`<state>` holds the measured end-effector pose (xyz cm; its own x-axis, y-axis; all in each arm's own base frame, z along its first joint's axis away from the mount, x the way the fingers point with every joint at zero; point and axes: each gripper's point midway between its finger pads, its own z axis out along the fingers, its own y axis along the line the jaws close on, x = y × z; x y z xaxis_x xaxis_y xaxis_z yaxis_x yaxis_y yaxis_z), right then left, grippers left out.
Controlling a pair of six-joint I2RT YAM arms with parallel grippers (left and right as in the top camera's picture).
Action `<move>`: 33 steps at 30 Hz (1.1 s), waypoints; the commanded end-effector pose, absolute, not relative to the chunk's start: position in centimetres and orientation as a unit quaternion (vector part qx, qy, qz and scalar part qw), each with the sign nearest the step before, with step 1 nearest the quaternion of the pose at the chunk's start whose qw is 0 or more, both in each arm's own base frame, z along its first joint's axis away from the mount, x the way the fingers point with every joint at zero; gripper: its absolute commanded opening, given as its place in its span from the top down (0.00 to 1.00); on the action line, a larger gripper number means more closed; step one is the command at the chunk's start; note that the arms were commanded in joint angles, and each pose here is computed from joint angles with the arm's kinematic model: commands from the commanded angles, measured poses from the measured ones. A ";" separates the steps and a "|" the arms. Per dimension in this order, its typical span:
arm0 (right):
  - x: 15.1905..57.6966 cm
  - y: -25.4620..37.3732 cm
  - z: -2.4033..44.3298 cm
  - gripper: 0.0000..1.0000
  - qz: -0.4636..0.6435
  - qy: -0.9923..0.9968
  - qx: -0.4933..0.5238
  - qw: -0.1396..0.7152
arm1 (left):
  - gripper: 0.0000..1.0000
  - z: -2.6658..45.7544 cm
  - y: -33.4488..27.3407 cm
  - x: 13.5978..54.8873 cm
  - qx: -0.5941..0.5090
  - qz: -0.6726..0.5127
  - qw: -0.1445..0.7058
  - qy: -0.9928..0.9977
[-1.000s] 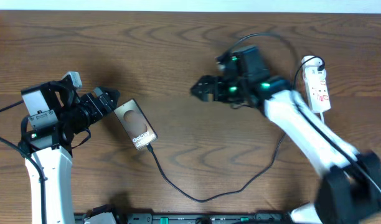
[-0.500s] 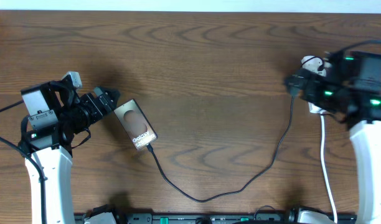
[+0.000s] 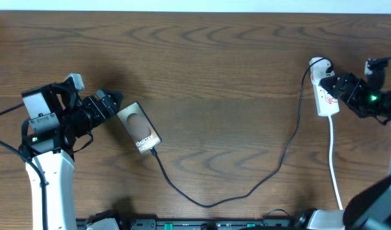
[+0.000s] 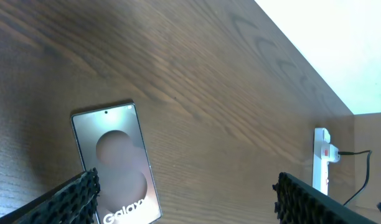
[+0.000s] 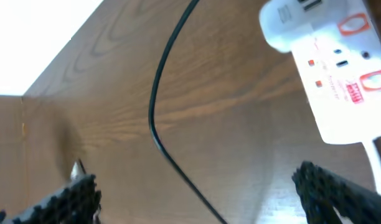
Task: Plug charger to phone and switch on socket
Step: 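Move the right gripper to the power strip's switch, then position the right gripper over the orange switch beside the adapter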
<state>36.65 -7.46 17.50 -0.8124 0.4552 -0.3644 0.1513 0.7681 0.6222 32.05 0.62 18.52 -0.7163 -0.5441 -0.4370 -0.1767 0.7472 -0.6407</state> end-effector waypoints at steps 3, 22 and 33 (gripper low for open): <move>39.5 -9.0 19.4 0.01 0.288 0.915 0.097 0.266 | 0.12 19.0 0.6 32.1 -0.196 -0.292 0.323 0.879; 44.8 -14.8 15.1 0.01 0.251 0.939 0.120 0.203 | 0.12 19.0 0.6 32.1 -0.196 -0.292 0.323 0.879; 44.0 -14.7 8.7 0.01 0.263 0.951 0.074 0.143 | 0.12 19.0 0.6 32.1 -0.196 -0.292 0.323 0.879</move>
<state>44.02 -14.18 9.61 -0.9391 0.2657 -0.2181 0.1071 0.8290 0.5489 32.04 0.62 18.52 -0.7164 -0.5441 -0.4367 -0.1769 0.7471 -0.6407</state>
